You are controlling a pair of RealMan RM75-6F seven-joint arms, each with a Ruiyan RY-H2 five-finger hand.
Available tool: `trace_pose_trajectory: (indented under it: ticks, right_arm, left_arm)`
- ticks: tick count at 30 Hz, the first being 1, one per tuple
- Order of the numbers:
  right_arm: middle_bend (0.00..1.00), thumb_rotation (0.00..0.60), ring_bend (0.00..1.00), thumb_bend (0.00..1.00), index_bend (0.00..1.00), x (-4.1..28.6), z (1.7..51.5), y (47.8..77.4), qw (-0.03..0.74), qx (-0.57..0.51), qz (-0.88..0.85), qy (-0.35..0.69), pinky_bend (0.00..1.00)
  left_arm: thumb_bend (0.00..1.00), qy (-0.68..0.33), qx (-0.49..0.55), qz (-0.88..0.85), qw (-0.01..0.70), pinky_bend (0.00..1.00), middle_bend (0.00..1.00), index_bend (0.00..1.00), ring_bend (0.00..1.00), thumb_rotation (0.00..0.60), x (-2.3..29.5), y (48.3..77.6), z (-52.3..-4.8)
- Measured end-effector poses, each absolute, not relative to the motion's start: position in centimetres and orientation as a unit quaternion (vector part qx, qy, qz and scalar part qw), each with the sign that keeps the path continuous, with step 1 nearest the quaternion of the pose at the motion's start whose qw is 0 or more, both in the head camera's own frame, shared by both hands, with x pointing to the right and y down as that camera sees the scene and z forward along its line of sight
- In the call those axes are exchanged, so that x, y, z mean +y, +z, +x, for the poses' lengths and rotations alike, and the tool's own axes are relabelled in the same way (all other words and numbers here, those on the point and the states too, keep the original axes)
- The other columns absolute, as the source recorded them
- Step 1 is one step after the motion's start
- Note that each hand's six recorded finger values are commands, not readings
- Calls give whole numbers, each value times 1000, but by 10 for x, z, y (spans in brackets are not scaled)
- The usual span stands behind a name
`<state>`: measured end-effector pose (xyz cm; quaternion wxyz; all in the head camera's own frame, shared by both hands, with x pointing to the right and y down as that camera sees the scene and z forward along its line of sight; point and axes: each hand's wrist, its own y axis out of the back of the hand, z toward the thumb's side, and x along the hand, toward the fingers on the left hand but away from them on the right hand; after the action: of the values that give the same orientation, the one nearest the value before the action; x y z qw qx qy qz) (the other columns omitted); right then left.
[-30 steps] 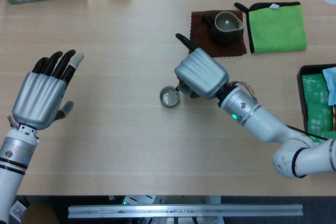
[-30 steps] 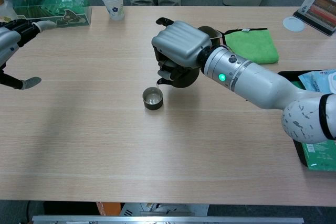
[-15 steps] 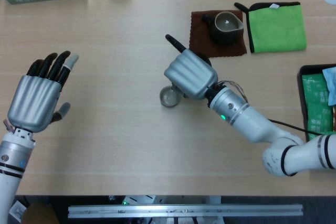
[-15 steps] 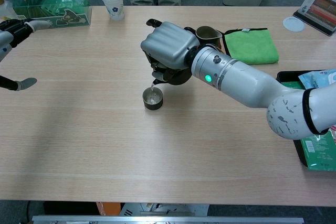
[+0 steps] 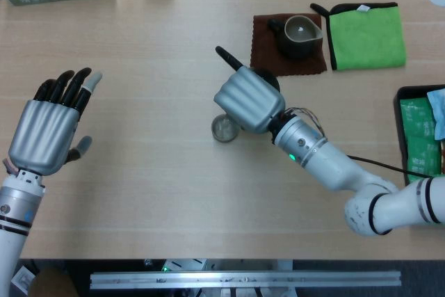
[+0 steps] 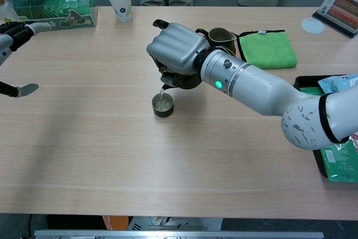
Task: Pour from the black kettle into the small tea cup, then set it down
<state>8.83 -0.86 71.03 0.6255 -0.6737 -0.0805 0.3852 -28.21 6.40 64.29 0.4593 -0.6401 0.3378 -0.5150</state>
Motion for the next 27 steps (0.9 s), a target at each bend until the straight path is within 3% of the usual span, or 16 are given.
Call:
trace_pose_trajectory:
  ticks: [20, 27]
  right_arm:
    - [893, 547, 953, 348, 972, -6, 104, 720, 571, -141, -719, 370, 0]
    - [893, 564, 953, 346, 972, -5, 113, 724, 513, -185, -758, 356, 0]
  left_arm:
    - [232, -522, 325, -642, 458, 197, 82, 7, 102, 600, 64, 649, -279]
    - [232, -524, 320, -644, 456, 197, 82, 7, 102, 600, 64, 652, -276]
